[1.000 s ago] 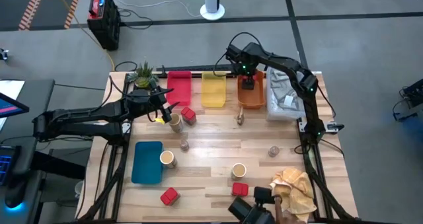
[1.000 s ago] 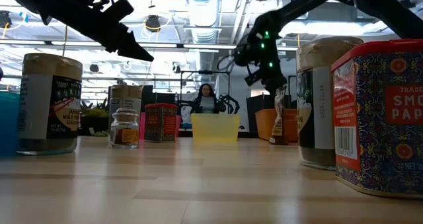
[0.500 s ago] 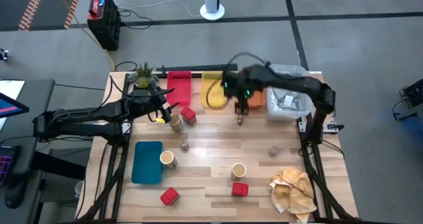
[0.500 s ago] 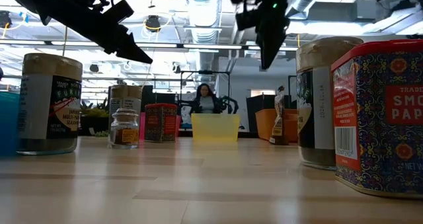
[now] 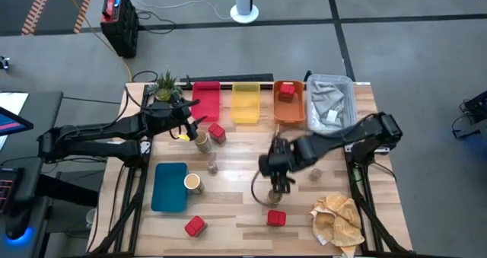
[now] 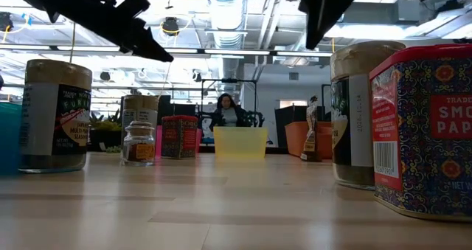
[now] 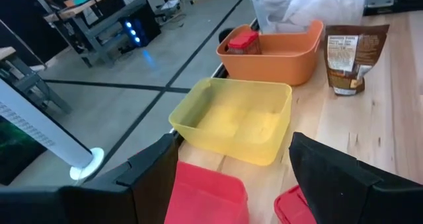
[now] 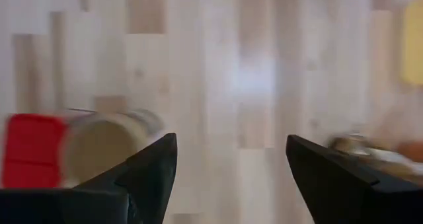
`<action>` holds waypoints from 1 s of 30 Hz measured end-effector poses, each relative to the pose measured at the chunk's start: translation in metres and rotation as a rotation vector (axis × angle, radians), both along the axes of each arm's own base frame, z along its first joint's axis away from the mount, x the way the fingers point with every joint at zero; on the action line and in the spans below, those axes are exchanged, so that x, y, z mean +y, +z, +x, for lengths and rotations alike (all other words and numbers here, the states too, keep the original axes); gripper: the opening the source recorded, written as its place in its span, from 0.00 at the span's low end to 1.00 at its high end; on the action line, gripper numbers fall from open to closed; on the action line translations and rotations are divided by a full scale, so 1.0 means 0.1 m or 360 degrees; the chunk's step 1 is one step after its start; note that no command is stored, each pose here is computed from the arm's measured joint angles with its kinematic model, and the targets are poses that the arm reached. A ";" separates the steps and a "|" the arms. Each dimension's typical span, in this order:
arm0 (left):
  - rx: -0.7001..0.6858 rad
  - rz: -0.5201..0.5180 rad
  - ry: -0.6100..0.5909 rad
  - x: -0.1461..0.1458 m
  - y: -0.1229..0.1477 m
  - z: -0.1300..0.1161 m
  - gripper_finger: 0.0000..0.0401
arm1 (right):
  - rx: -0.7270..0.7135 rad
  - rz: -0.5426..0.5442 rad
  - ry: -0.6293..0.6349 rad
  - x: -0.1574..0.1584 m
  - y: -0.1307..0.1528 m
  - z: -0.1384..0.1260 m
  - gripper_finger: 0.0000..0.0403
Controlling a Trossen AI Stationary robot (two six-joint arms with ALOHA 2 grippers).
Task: Sort spices by type
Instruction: Put the gold seasoning bottle into the yellow bin
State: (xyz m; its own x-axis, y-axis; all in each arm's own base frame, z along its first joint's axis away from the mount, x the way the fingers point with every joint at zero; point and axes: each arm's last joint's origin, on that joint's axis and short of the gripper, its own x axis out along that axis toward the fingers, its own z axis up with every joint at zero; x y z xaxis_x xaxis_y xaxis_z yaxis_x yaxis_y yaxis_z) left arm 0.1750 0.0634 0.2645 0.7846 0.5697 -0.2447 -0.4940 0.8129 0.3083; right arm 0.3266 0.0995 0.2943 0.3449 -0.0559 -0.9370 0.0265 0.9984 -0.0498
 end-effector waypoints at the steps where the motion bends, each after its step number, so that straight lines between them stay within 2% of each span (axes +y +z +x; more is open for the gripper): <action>1: -0.0004 0.0000 0.0000 0.00 0.00 0.00 0.70 | 0.0003 0.0013 -0.0008 0.07 -0.02 -0.01 0.78; 8: -0.0031 -0.0035 0.0007 0.00 0.00 0.00 0.70 | -0.0108 0.0123 -0.0068 0.36 -0.03 -0.01 0.78; 12: -0.0066 -0.0101 -0.0035 -0.01 0.00 0.01 0.70 | -0.0179 0.0148 -0.0015 0.45 -0.01 0.00 0.80; 23: -0.0070 -0.0250 -0.0190 -0.13 -0.03 0.04 0.70 | -0.0161 0.0111 0.0092 0.50 -0.07 0.03 0.98; 30: -0.0021 -0.0307 -0.0216 -0.18 -0.07 0.04 0.70 | -0.0031 0.0044 0.0349 0.68 -0.32 0.08 0.97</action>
